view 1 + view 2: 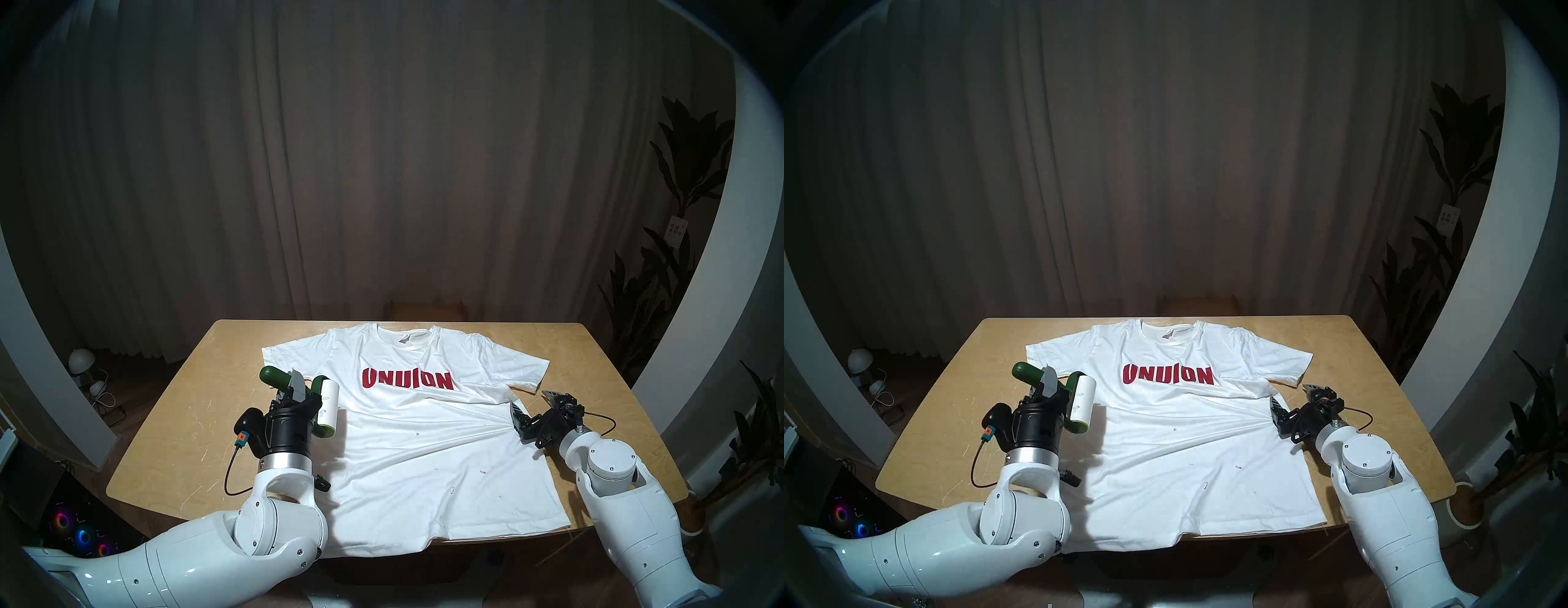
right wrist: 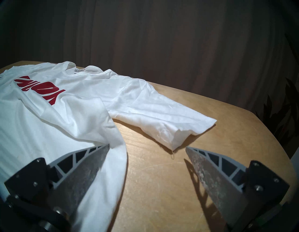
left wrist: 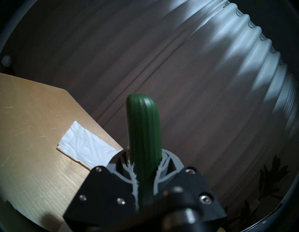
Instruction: Use the fur roller to clean a top
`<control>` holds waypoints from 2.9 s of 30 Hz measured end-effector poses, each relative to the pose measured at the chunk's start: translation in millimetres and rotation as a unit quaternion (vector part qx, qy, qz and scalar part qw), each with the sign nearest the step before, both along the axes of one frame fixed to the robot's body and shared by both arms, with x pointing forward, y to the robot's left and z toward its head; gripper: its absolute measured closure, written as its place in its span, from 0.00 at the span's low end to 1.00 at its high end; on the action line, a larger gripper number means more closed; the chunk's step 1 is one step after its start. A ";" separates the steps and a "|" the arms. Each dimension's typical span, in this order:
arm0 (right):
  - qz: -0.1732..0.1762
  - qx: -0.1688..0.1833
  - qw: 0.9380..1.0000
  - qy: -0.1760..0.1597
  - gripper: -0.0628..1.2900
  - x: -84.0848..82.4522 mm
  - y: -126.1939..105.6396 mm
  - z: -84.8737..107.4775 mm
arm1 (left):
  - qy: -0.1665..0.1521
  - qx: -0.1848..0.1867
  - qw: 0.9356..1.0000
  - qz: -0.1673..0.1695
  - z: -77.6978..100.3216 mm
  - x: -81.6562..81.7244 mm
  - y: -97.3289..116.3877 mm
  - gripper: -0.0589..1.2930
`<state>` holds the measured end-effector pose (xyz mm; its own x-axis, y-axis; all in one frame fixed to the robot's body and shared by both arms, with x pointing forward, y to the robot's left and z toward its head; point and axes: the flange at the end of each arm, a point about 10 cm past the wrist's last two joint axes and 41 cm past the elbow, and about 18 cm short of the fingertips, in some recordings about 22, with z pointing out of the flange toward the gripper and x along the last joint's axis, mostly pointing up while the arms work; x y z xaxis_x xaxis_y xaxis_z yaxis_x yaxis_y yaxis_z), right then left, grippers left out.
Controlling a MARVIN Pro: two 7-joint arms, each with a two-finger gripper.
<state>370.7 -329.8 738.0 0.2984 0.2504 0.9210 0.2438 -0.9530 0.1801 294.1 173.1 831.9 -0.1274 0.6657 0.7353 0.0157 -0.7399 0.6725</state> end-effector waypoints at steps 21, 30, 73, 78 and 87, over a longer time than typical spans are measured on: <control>0.067 -0.016 0.997 0.024 0.04 17.4 1.7 6.6 | 0.058 0.043 0.982 -0.177 17.3 -14.7 -62.7 0.88; 0.082 -0.022 0.996 0.027 0.03 28.7 3.4 7.7 | -0.015 0.092 0.968 -0.234 5.2 -32.0 -106.2 0.88; 0.117 -0.033 0.992 0.017 0.03 61.6 2.9 8.1 | -0.010 0.077 0.912 -0.402 -59.4 -43.6 -209.6 0.88; 0.112 -0.034 0.993 0.016 0.03 60.4 3.6 8.1 | -0.007 0.073 0.905 -0.418 -60.0 -47.6 -216.5 0.88; 0.105 -0.036 0.994 0.015 0.04 55.8 6.7 8.5 | -0.013 0.068 0.912 -0.405 -57.8 -42.4 -216.2 0.88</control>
<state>426.4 -323.2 746.5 0.2590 0.3752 0.8900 0.4420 -0.8654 0.2362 251.7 -43.1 774.1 0.3463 0.4516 0.8223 -0.5884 -0.5781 0.5653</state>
